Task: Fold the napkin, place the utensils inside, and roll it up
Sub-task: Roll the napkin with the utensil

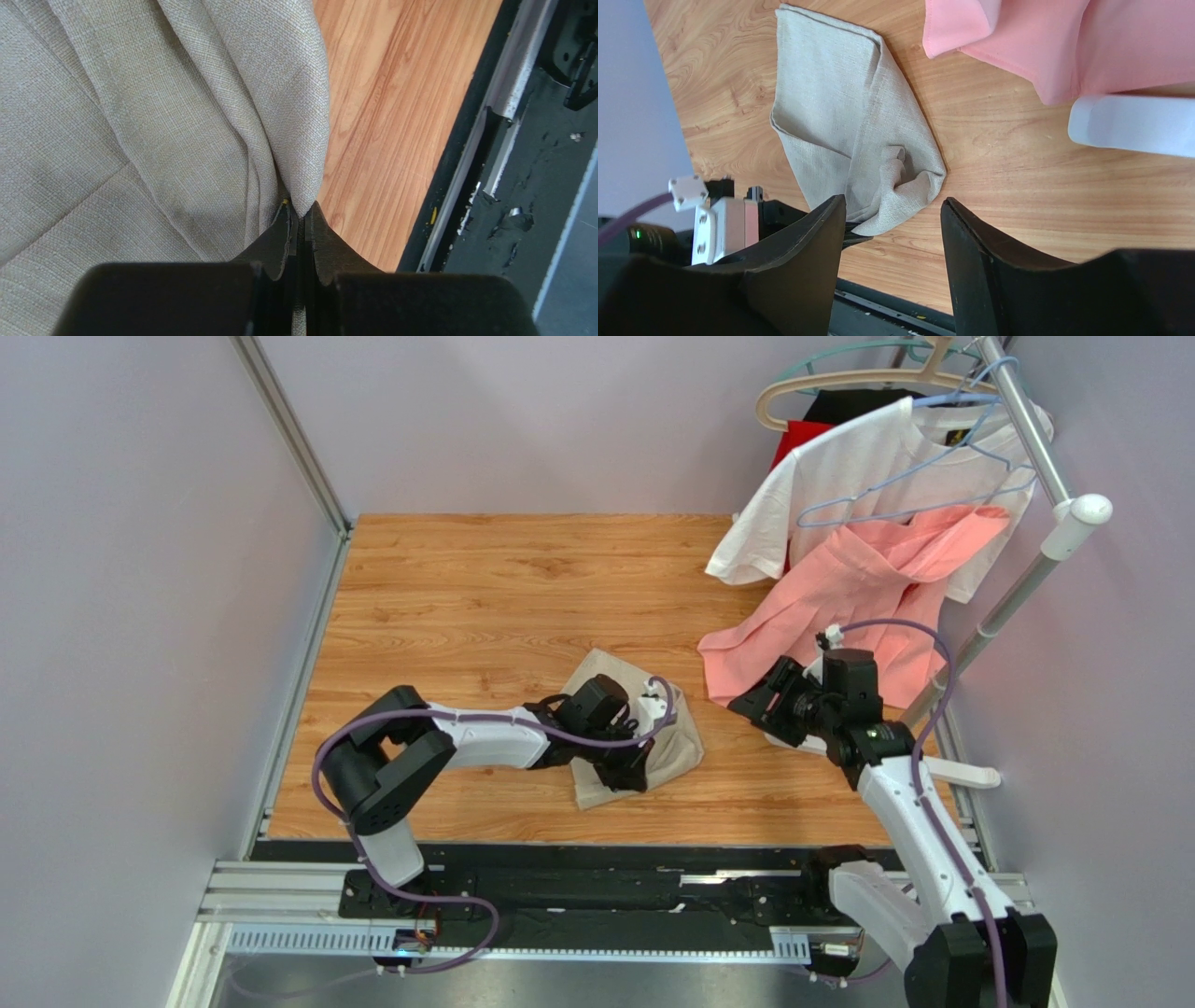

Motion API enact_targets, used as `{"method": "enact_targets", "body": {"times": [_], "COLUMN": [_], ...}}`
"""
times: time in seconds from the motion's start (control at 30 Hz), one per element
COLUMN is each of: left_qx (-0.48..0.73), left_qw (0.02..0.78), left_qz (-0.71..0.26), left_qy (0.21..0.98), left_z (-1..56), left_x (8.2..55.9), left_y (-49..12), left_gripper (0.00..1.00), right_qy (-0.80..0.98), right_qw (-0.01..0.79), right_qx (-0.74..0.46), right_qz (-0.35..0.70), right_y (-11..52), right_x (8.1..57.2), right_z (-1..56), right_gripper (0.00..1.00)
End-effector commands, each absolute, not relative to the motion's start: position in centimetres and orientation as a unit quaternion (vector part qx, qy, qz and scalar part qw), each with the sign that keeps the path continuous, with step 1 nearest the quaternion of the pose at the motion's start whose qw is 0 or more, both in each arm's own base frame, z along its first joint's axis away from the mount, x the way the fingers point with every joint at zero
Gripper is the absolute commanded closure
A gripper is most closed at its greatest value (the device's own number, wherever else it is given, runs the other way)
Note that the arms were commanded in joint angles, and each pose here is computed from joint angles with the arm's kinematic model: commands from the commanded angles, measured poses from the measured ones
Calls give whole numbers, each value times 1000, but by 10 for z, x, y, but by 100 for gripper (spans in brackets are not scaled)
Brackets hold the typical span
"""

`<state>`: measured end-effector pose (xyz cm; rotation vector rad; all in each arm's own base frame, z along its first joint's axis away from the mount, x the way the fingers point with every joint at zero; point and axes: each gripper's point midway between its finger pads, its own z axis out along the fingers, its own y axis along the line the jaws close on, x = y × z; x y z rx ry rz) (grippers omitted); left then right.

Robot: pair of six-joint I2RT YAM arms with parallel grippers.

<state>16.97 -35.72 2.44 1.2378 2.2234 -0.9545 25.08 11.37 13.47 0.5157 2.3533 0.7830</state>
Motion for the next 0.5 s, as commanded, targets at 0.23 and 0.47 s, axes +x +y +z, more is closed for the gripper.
{"method": "enact_targets", "body": {"times": [0.23, 0.47], "left_qx": [413, 386], "left_qw": [57, 7], "left_qz": [-435, -469], "left_qy": [798, 794], "left_z": [17, 11], "left_x": [141, 144], "left_y": [-338, -336], "left_gripper": [100, 100], "right_qy": [840, 876], "right_qw": [427, 399], "right_qx": [34, -3], "right_qz": [332, 272], "right_y": [135, 157], "right_x": [263, 261], "right_z": [150, 129], "right_gripper": [43, 43]}}
